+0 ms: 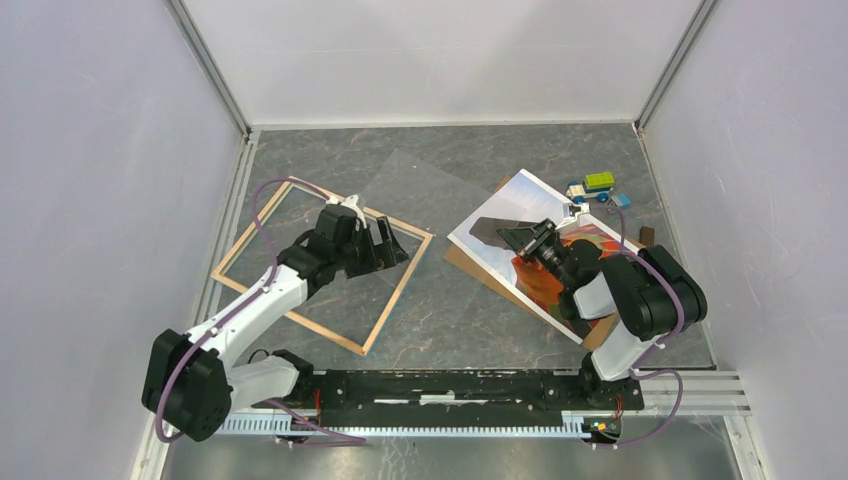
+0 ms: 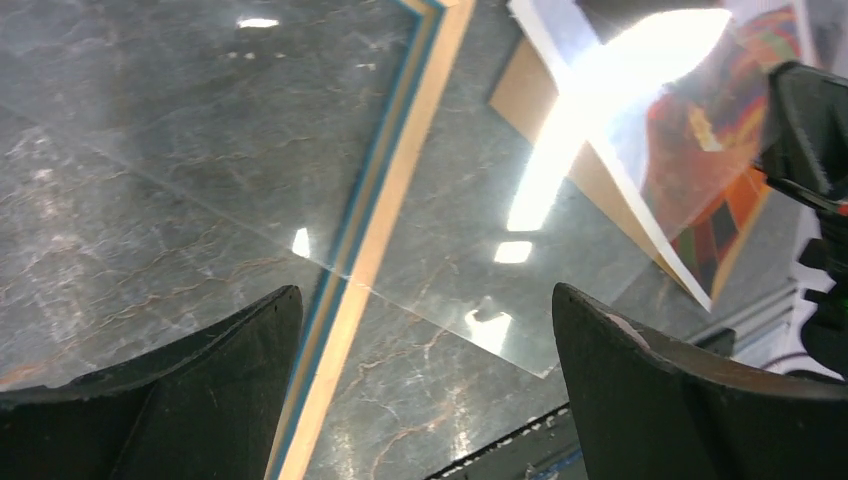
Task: Put the photo into the frame
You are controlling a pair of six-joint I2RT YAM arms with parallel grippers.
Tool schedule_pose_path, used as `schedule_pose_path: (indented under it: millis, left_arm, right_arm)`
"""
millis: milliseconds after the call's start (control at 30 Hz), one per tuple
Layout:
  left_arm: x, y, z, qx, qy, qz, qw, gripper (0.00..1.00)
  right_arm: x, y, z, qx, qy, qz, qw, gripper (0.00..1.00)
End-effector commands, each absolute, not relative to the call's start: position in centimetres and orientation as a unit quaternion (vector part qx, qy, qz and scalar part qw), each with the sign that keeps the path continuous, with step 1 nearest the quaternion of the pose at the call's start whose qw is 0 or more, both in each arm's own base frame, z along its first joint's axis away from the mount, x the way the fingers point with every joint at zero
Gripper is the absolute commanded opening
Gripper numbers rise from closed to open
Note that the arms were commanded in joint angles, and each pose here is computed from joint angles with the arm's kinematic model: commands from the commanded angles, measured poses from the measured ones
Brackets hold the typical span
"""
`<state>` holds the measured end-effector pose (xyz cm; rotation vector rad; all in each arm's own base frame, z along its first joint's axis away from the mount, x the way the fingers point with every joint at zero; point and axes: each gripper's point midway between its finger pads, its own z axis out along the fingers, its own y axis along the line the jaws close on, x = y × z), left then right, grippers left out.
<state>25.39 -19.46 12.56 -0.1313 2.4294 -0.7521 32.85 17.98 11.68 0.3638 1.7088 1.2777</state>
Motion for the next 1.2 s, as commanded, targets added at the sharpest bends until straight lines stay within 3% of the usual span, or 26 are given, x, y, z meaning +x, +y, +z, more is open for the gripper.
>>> schedule_pose_path:
  millis: [0,433,667,867,1167]
  left_arm:
    - [26.3,-18.2,11.3,-0.083,0.913,-0.25,0.312,1.0]
    - [28.1,-20.8,27.4,0.03,0.85,-0.318,0.419,1.0]
    - [26.1,-21.2,36.0,0.065,0.79,-0.377,0.479,1.0]
    - [25.7,-21.3,33.8,0.064,0.798,-0.381,0.463,1.0]
    - [26.3,-22.6,23.0,0.016,0.848,-0.38,0.368,1.0]
  right_arm:
    - [33.3,18.8,15.0,0.096,0.662,0.553,0.497,0.0]
    - [32.3,22.6,20.3,0.093,0.615,0.633,0.461,0.0]
    - [32.6,24.3,20.4,0.116,0.65,0.604,0.446,0.0]
    - [32.9,24.6,15.9,0.127,0.704,0.567,0.409,0.0]
    - [33.3,24.4,9.2,0.072,0.775,0.533,0.333,0.06]
